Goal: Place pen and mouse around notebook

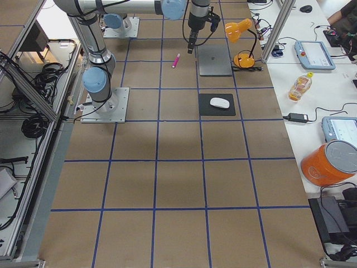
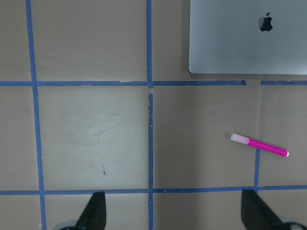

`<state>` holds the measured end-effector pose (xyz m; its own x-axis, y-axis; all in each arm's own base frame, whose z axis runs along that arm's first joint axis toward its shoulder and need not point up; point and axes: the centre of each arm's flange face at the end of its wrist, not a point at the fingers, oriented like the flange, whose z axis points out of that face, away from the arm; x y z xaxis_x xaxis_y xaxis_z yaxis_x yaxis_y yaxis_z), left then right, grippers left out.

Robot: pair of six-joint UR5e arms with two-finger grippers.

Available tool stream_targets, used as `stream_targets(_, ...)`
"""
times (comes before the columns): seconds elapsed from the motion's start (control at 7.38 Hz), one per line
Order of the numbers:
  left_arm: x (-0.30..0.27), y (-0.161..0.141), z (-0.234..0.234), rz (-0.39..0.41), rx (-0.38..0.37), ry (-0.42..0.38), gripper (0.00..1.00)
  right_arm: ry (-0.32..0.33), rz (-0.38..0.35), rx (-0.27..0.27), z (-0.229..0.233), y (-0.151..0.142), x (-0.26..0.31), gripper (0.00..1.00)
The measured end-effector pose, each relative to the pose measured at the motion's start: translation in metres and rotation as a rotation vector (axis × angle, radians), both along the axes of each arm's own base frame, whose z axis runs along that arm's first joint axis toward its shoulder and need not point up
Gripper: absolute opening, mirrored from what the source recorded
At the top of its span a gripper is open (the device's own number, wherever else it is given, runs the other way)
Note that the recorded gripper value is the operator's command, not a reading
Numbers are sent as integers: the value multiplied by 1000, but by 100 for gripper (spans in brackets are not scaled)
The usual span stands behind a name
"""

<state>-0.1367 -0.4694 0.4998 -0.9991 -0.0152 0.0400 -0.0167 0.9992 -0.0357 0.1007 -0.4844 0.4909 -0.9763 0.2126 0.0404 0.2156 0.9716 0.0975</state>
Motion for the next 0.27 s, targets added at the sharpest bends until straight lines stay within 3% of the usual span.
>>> stream_targets(0.27, 0, 0, 1, 5, -3, 0, 100, 16, 5, 0, -7, 38, 2, 100)
